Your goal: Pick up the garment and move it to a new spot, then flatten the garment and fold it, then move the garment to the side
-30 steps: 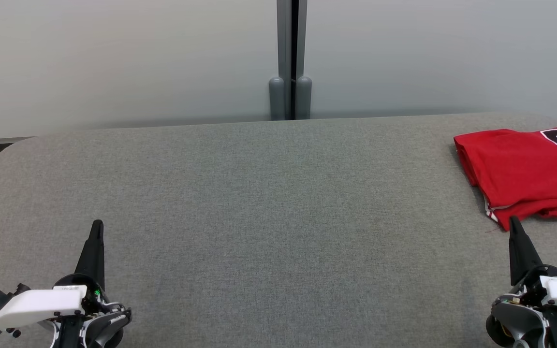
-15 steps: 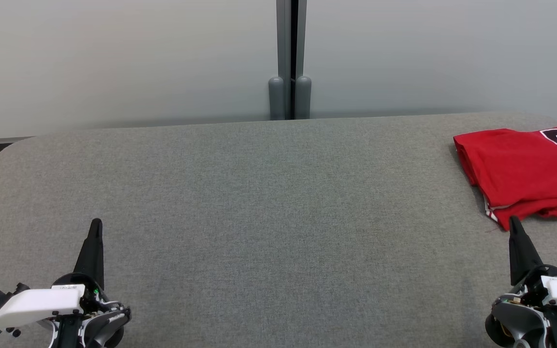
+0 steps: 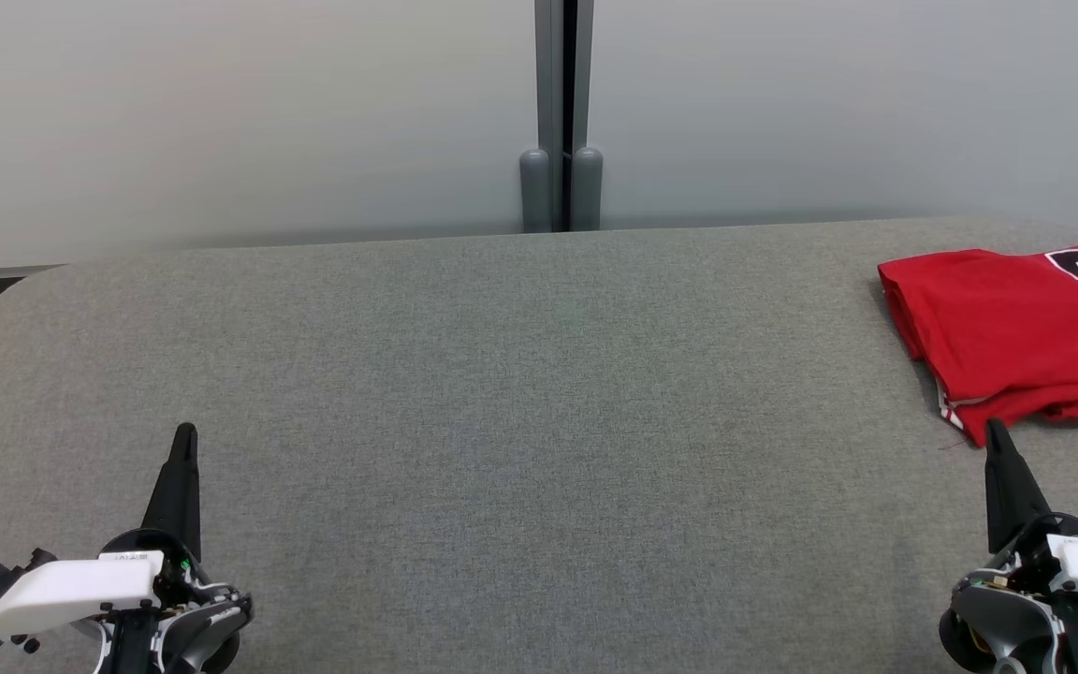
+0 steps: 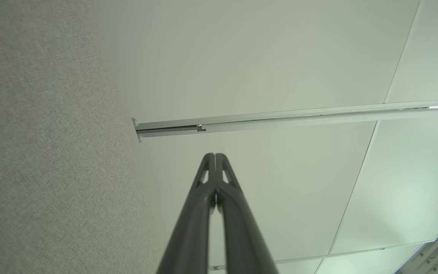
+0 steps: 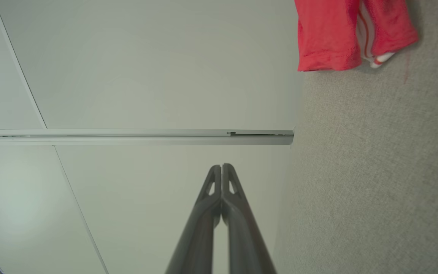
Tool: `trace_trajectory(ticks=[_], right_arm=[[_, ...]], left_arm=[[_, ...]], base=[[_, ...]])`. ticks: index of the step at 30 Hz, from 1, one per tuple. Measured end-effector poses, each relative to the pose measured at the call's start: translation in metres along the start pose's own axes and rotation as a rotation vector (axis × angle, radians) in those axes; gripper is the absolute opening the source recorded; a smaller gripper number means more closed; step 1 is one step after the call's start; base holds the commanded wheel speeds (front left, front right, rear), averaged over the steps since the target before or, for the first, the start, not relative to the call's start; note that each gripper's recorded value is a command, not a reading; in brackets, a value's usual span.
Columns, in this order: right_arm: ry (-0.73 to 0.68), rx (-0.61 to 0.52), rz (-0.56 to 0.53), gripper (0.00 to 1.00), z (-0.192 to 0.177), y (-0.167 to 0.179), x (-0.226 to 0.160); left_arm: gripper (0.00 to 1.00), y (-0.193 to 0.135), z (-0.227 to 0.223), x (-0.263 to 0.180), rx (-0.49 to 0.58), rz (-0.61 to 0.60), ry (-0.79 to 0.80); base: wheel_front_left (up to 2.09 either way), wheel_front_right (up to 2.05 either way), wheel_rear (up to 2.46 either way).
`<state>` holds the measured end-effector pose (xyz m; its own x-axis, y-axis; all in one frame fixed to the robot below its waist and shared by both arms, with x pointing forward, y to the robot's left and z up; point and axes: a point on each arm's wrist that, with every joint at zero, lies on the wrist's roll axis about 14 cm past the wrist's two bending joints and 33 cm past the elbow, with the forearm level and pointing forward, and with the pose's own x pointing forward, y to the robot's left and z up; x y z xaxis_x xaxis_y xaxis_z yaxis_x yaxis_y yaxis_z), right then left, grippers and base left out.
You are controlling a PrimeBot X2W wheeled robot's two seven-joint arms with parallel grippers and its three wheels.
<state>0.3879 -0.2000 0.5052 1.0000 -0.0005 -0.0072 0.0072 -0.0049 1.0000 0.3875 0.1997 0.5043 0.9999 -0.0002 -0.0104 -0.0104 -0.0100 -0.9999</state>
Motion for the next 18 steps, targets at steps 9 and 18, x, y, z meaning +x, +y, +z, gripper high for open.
trace_trajectory(ticks=[9, 18], right_arm=[[-0.001, 0.0, 0.0, 0.0, 0.0, 0.0, 0.0], [-0.001, 0.002, 0.0, 0.0, 0.0, -0.0001, -0.0001]], left_arm=[[0.0, 0.0, 0.0001, 0.0, 0.003, 0.0, 0.0], [0.0, 0.0001, 0.0002, -0.0001, 0.002, 0.0, -0.001]], base=[[0.0, 0.0, 0.0], [0.0, 0.0, 0.0]])
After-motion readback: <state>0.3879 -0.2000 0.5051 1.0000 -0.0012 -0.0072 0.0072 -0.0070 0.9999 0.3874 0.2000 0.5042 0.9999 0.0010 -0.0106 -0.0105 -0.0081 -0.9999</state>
